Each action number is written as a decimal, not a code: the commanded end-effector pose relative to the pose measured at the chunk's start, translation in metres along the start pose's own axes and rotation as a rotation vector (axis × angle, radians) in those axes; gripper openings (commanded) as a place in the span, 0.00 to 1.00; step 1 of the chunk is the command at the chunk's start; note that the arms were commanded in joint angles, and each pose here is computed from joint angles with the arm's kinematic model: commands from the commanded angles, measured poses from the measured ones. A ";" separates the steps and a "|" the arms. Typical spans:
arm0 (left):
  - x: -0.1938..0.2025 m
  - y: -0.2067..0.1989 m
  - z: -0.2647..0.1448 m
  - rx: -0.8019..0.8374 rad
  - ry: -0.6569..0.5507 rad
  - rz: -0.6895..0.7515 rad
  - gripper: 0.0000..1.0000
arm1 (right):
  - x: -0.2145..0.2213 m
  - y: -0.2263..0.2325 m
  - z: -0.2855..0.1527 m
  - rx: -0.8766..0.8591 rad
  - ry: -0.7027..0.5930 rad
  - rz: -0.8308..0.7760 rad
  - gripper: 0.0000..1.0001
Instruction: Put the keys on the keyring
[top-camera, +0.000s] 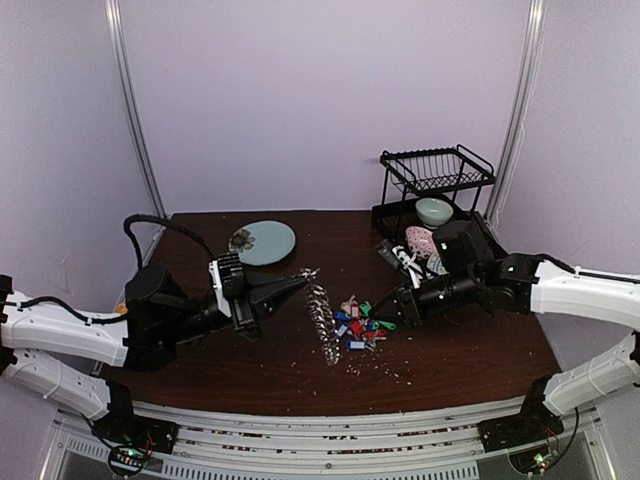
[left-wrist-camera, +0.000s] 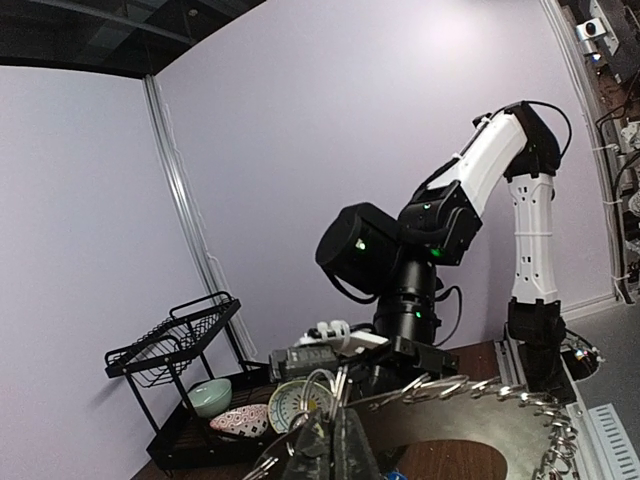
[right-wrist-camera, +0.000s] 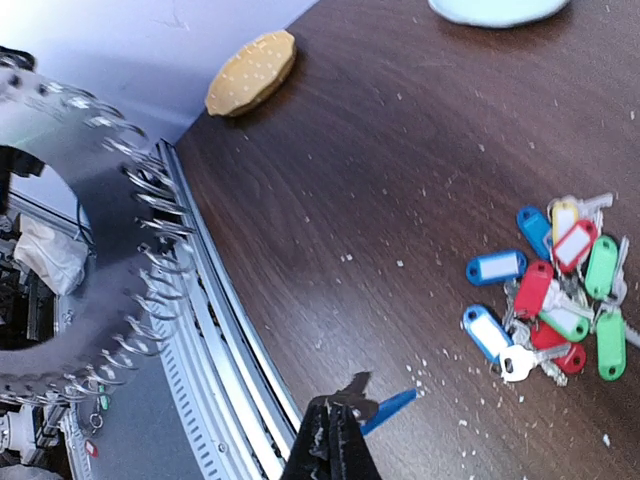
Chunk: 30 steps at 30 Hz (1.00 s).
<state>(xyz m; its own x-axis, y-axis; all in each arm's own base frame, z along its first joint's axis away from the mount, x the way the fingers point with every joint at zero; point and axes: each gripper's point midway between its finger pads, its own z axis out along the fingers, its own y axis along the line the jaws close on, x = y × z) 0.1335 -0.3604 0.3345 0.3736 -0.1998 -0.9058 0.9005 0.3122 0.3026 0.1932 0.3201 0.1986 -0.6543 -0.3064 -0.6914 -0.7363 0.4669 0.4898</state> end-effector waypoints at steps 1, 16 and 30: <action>-0.024 0.010 0.000 -0.044 -0.071 0.021 0.00 | 0.064 -0.034 0.018 0.111 0.178 0.171 0.00; -0.024 0.006 -0.002 -0.020 -0.068 0.023 0.00 | 0.046 -0.060 0.034 0.256 0.190 0.107 0.40; -0.036 -0.003 0.001 0.031 -0.119 -0.019 0.00 | -0.094 0.153 -0.069 -0.415 -0.628 -0.660 0.23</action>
<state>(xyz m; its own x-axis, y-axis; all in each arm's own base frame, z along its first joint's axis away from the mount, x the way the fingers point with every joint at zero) 0.1269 -0.3617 0.3329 0.3540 -0.2048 -0.9125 0.9154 0.2757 0.2932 0.1553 0.3423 0.3558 -0.1120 0.0910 -0.9895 -0.9795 0.1577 0.1253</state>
